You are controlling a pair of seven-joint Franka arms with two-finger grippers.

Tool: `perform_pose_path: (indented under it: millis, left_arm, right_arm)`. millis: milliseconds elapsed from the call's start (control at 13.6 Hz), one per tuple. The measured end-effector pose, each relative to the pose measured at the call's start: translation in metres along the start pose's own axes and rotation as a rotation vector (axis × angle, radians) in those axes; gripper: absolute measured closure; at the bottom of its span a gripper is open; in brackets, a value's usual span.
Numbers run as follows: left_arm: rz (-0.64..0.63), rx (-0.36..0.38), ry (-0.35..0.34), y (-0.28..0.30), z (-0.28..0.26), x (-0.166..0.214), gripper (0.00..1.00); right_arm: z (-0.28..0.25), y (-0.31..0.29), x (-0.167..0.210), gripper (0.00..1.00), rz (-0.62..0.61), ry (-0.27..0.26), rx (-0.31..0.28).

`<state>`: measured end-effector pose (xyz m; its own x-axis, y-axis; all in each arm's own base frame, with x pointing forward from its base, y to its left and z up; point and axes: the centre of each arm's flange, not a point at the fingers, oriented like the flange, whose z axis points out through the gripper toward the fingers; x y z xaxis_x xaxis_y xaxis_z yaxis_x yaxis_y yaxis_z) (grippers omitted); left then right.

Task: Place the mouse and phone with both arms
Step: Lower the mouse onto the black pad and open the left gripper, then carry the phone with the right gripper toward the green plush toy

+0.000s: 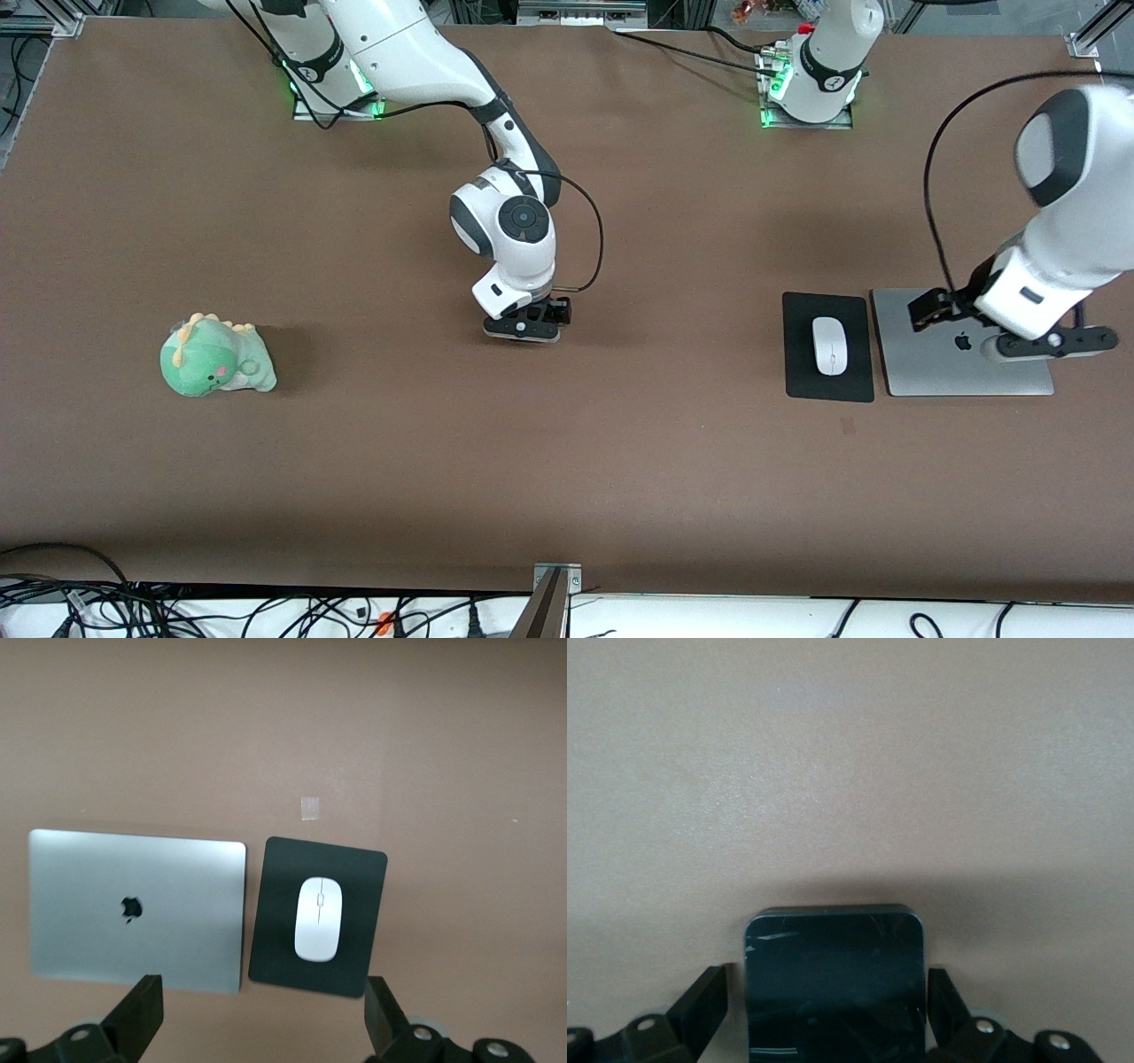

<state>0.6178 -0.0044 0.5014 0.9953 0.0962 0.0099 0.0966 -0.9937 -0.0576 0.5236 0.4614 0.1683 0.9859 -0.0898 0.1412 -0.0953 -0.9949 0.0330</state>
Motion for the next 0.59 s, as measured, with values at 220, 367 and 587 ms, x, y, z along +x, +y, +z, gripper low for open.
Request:
perform_pose_path:
  millis: [220, 367, 587]
  left_arm:
    - [-0.007, 0.004, -0.024, -0.007, -0.044, -0.005, 0.00]
    - [0.006, 0.005, -0.034, -0.016, -0.055, -0.007, 0.00]
    - [0.020, 0.005, -0.047, -0.024, -0.057, -0.009, 0.00]
  right_arm:
    - [0.004, 0.002, -0.002, 0.00, -0.003, 0.010, 0.011]
    - [-0.003, 0.001, -0.001, 0.19, -0.006, 0.012, 0.015]
    - [-0.002, 0.001, -0.001, 0.19, -0.012, 0.011, 0.012]
